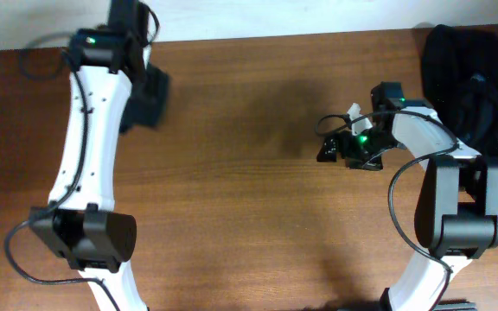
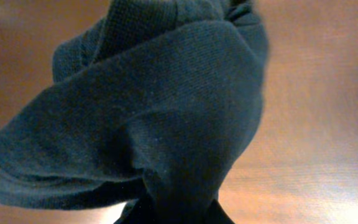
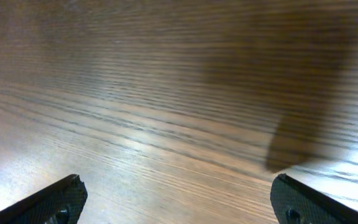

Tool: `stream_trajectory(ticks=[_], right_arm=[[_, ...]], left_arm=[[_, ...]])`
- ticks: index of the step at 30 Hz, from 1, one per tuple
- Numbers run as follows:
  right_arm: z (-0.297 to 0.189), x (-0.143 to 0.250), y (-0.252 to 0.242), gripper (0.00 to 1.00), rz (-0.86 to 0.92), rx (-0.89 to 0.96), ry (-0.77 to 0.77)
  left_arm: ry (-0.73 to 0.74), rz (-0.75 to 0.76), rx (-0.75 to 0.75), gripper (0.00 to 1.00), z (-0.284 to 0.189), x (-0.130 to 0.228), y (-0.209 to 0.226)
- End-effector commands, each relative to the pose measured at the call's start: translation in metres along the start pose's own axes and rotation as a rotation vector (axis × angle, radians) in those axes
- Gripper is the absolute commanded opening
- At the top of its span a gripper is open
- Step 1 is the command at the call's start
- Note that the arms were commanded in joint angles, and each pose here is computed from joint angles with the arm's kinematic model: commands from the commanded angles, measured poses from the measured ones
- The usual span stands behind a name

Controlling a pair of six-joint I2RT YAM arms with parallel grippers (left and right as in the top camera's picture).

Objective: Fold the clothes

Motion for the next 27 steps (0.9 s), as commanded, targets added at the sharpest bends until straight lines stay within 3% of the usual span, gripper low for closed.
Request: stream_trajectory(ticks=[1,7,17,27], right_arm=[[-0.005,-0.003,-0.008,1.00,-0.020,0.010,-0.013],[-0.009,0.001,-0.016,1.00,0.009,0.009,-0.009],[-0.013,0.003,-0.023,1.00,0.030,0.006,-0.009],[-0.013,0.002,-0.023,1.00,0.025,0.008,-0.018]], left_arm=[[-0.153,0.016,-0.061,0.00,-0.042,-0.024,0.014],[-0.191,0.103,-0.007,0.00,-0.058,-0.022,-0.032],[-0.065,0.271,-0.047,0.00,0.008,-0.001,-0.107],[-0.371,0.418,-0.074,0.00,0.002,-0.063,-0.125]])
Point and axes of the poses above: each gripper's point midway between its finger pads, its own z axis out along the fingers, its own y axis along the line the jaws close on, x = y × z, the point moved 5 cm from there along -z, back along the fingers, and after that the axes turned 10 degrees about -z, right-handed, at the moved point
